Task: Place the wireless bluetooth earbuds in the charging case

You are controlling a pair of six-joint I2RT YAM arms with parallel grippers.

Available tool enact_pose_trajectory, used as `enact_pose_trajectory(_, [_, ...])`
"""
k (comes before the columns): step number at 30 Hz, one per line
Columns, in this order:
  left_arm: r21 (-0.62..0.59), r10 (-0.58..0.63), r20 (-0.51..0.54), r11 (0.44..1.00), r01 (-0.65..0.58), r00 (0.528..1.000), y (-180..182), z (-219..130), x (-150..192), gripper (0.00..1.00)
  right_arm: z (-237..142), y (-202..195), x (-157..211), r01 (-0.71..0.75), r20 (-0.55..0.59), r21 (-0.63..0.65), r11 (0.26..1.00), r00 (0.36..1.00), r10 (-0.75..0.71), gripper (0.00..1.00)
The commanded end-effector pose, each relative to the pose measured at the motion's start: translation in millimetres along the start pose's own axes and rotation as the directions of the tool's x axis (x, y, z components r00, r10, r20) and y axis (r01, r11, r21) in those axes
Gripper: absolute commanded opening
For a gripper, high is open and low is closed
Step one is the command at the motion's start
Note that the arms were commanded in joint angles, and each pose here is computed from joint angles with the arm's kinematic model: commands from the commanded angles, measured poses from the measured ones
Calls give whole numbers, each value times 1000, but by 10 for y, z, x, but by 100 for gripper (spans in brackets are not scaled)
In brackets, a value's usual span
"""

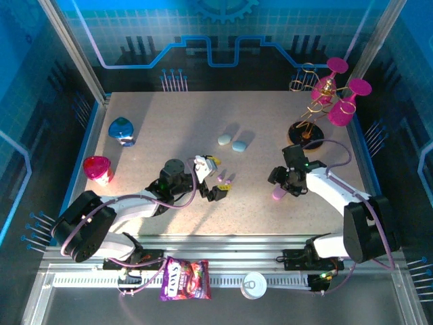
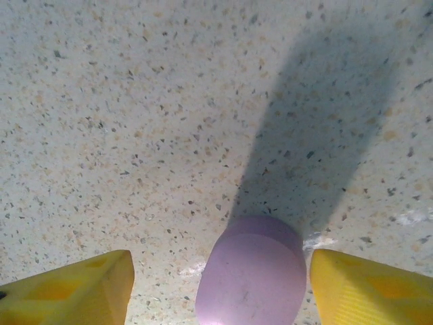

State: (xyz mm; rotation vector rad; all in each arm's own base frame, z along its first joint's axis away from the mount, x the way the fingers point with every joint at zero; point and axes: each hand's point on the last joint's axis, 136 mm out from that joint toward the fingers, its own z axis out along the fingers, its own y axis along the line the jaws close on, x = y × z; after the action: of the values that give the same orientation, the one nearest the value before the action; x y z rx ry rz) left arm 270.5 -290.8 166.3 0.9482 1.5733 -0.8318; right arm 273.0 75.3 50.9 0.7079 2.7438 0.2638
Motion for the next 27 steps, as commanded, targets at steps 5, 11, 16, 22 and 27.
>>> enact_pose_trajectory(5, [17, 28, 18, 999, -28, 999, -34, 41, -21, 99, -13, -230, 122, 11, -68, 182, 983, 998, 1, 70])
enact_pose_trajectory(11, [23, 25, 23, 999, -25, 999, -39, 45, -29, 99, 88, -136, 163, 25, -102, 217, 976, 995, -3, 60])
enact_pose_trajectory(16, [23, 26, 25, 999, -27, 999, -53, 24, -42, 99, 138, -73, 131, 23, -114, 217, 976, 994, 2, 51])
enact_pose_trajectory(22, [30, 29, 34, 999, -30, 999, -81, 32, -69, 99, 145, -46, 133, 3, -114, 205, 979, 993, 21, 40])
enact_pose_trajectory(27, [43, 49, 58, 998, -51, 997, -150, 110, -104, 99, 39, 12, 97, -27, -80, 163, 986, 996, 40, 39])
